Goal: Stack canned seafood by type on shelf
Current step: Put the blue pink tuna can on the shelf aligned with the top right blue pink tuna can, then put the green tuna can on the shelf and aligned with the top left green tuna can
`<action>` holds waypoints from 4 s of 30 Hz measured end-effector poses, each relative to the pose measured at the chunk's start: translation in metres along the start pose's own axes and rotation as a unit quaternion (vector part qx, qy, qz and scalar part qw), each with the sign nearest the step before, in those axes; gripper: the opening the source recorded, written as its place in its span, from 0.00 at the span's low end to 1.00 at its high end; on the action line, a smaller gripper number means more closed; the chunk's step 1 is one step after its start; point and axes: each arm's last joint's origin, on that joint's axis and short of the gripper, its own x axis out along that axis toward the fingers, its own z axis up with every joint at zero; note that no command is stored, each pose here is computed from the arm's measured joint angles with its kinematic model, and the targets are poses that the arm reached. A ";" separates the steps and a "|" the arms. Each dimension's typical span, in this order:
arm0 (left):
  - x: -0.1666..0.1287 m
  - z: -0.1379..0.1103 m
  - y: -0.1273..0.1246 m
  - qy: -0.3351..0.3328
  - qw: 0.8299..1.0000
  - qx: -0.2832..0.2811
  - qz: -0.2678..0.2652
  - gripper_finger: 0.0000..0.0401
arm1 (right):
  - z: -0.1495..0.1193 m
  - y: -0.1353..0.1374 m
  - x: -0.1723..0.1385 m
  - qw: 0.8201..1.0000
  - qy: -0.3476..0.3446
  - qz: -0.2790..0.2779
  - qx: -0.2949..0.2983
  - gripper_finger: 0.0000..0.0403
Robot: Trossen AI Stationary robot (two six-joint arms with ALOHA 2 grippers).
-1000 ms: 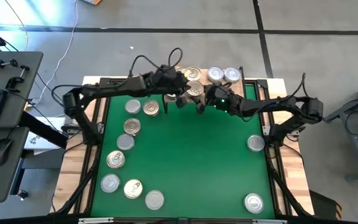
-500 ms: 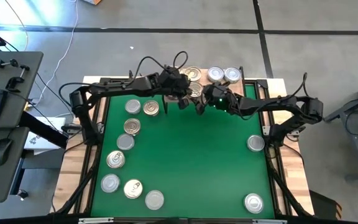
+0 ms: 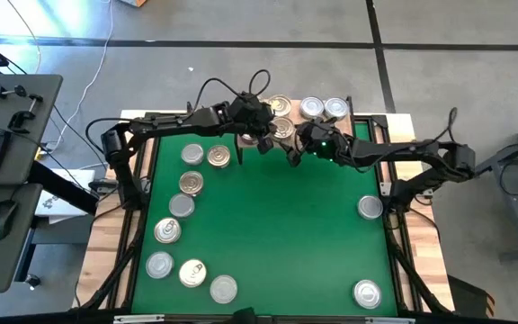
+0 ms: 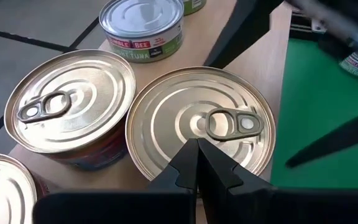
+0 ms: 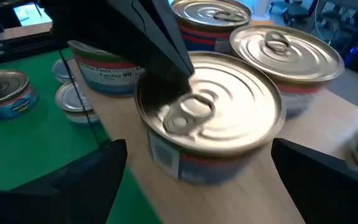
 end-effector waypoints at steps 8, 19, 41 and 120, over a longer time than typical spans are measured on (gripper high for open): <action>-0.004 0.001 -0.001 -0.001 1.000 -0.006 0.009 0.00 | 0.006 0.002 -0.038 1.000 0.025 -0.009 -0.007 0.98; -0.040 0.016 -0.019 -0.034 0.999 0.032 0.013 0.00 | 0.005 0.022 -0.096 0.999 0.022 -0.042 0.011 0.98; -0.109 -0.032 -0.147 -0.036 0.984 0.172 -0.018 0.00 | -0.101 0.118 -0.182 0.965 0.239 0.105 0.027 0.98; -0.081 -0.131 -0.216 -0.090 0.991 0.093 -0.025 0.00 | -0.081 0.129 -0.155 0.926 0.369 0.076 -0.026 0.65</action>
